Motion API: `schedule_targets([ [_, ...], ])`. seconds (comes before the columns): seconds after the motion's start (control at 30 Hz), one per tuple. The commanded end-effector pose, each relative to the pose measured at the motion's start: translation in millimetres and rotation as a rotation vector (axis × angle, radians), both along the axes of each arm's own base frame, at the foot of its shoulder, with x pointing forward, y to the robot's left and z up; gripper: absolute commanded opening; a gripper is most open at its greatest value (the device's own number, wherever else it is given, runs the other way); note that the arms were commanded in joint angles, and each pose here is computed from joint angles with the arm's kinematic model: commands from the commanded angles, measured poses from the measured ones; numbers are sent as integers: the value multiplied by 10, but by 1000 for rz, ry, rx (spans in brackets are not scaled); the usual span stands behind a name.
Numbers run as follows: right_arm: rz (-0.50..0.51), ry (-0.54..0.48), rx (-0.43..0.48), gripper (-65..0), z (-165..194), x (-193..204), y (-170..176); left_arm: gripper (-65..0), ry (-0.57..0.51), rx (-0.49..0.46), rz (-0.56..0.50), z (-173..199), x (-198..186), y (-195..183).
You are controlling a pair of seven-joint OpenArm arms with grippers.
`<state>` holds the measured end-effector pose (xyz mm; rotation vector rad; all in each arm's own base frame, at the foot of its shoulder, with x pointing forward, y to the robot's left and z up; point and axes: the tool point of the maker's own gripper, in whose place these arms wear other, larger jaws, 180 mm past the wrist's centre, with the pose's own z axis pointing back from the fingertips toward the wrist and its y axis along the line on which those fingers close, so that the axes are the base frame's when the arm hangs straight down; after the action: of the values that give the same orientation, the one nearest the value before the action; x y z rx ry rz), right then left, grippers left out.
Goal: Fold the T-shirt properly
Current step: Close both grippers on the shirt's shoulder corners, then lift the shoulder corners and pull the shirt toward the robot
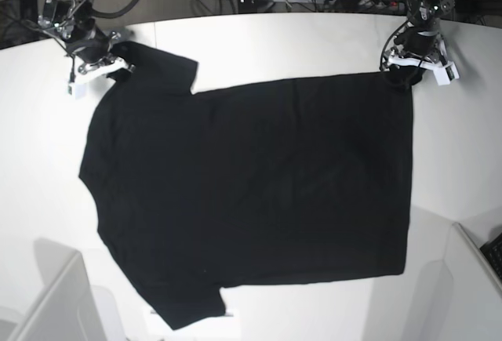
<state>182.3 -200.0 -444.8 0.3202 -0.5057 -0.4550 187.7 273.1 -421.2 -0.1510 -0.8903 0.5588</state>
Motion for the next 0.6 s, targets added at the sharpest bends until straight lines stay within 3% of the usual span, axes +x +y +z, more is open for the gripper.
schedule_targets([
  [0.0, 11, 42, -20, -650, -46, -88, -29, -416, -23, 4, -14, 62, 48, -7],
  [0.1, 12, 42, -22, -650, -44, -87, -40, -485, -12, -16, -58, 12, 63, -173],
  [0.17, 15, 42, -34, -650, -33, -83, -87, -617, -9, -18, -62, 5, 57, -191],
  [0.2, 15, 44, -34, -650, -36, -90, -87, -650, -7, -17, -63, 1, 50, -190],
  [0.33, 17, 43, -43, -650, -19, -105, -112, -650, -3, -5, -66, 6, 36, -169],
  [0.57, -81, 33, -93, -650, 86, -224, -464, -650, 25, 49, -110, 82, -100, -57],
])
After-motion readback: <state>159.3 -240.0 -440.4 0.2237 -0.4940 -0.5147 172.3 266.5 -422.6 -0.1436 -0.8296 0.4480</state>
